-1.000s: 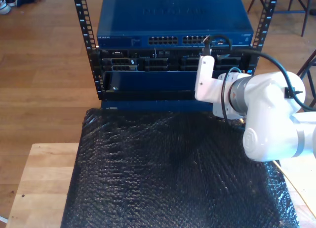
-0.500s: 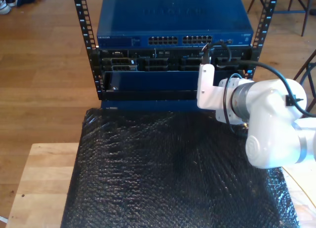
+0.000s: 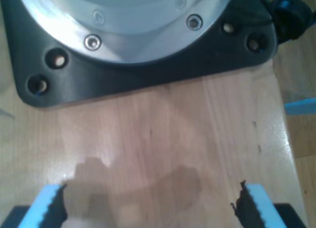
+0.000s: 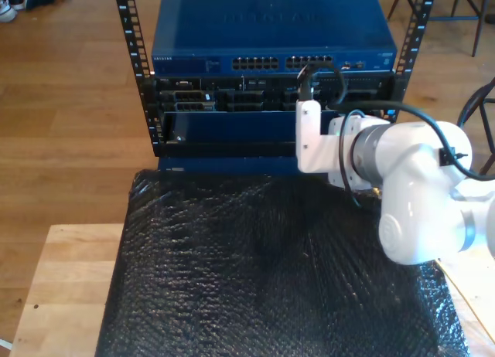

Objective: Grab the cable and plug it in

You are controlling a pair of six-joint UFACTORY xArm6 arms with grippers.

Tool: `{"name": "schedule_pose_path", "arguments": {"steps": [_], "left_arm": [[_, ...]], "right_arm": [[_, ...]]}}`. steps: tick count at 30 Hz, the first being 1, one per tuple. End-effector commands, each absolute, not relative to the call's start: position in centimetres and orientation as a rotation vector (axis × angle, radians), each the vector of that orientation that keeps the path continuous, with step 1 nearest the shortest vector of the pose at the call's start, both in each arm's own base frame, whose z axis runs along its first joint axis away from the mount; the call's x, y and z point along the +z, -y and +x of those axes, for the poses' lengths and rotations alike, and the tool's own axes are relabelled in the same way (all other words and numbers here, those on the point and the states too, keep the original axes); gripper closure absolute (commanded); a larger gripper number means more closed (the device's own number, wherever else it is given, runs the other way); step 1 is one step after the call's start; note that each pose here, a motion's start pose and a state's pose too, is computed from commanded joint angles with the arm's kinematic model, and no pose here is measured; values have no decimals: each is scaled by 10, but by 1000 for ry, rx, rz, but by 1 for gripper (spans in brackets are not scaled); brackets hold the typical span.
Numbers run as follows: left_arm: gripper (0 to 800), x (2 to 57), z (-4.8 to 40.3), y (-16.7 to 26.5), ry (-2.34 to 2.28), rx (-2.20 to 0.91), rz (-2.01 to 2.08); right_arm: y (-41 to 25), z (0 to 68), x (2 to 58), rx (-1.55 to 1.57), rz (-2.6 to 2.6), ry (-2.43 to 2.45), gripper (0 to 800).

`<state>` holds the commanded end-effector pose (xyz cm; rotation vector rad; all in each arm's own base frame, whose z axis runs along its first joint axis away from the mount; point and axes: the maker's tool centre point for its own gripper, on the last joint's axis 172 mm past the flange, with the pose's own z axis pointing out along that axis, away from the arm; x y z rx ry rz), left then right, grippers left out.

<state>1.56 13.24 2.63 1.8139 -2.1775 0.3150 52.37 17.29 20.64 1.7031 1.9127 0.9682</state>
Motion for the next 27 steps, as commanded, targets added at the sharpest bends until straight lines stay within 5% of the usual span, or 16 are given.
{"name": "schedule_pose_path", "arguments": {"steps": [27], "left_arm": [[0,26,16,-132,2178,315,1814]], "right_arm": [[-191,531,227,1018,1504,-1954,800]]}}
